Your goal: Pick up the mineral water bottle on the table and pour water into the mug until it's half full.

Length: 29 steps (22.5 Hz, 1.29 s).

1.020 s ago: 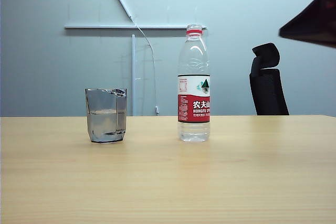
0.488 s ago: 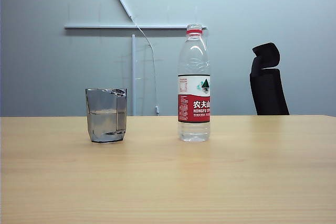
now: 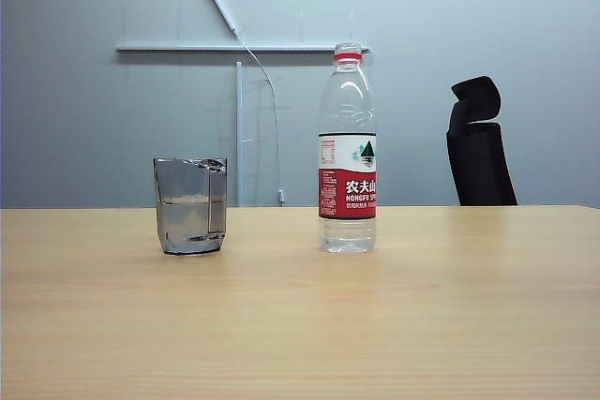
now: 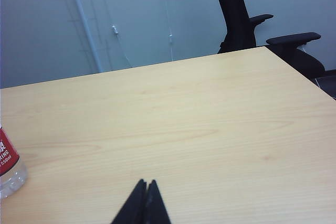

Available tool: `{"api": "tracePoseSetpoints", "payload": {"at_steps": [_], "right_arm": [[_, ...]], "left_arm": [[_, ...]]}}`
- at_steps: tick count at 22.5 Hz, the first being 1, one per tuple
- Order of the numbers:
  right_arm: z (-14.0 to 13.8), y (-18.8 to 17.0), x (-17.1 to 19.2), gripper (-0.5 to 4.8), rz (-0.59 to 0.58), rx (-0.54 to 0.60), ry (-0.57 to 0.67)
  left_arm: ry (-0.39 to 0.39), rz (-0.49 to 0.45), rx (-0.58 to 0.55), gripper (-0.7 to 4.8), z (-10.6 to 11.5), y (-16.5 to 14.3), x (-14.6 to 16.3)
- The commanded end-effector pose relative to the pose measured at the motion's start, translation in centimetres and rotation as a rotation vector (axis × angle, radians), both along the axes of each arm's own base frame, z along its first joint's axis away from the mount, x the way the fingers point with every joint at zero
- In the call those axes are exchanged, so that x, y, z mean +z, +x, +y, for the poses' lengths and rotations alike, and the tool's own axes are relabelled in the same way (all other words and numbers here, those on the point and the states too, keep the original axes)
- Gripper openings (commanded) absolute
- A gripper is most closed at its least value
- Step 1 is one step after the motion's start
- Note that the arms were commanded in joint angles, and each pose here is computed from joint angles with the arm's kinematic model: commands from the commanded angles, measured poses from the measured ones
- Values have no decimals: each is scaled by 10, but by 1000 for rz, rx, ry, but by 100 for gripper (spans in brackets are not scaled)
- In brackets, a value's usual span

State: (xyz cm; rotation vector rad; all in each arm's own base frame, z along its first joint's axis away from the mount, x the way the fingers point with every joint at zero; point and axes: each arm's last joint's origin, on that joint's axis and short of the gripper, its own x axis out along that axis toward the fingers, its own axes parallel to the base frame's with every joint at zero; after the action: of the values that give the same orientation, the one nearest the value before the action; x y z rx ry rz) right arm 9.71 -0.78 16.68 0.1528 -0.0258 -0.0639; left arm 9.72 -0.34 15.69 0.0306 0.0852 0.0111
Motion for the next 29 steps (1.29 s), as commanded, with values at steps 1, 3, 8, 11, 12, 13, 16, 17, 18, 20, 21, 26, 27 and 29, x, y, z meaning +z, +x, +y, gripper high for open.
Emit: {"api": "tracePoseSetpoints", "payload": {"at_steps": [1,3,8,11,12,13,16,17,18,20,21,26,27,29], "right_arm": [[2,0,0,-5,-11,22,-57],[4,0,0,-5,-10,43,-96],[5,0,0,-5,-9,46,-104],[5,0,0,-5,-10,46,-105],[5,0,0,-5,-10,46,-107],[5,0,0,-5,-10,46,-107],[5,0,0,-5,-10,46,-108],[5,0,0,-5,-10,46,-112],[5,0,0,-5,-9,46,-124],[5,0,0,-5,-9,45,-133],[5,0,0,-5,-9,45,-134],[5,0,0,-5,-9,45,-133],[5,0,0,-5,-8,45,-133],[5,0,0,-5,-8,45,-133]], "left_arm": [[-4,-15,-1,-2,0,0,2],[-4,-15,-1,-2,0,0,2],[-4,-15,-1,-2,0,0,2],[-4,-15,-1,-2,0,0,2],[-4,-15,-1,-2,0,0,2],[-4,-15,-1,-2,0,0,2],[-4,-15,-1,-2,0,0,2],[-4,-15,-1,-2,0,0,2],[-4,-15,-1,-2,0,0,2],[-4,-15,-1,-2,0,0,2],[-4,-15,-2,-2,0,0,2],[-4,-15,-1,-2,0,0,2],[-4,-15,-1,-2,0,0,2],[-4,-15,-1,-2,0,0,2]]}}
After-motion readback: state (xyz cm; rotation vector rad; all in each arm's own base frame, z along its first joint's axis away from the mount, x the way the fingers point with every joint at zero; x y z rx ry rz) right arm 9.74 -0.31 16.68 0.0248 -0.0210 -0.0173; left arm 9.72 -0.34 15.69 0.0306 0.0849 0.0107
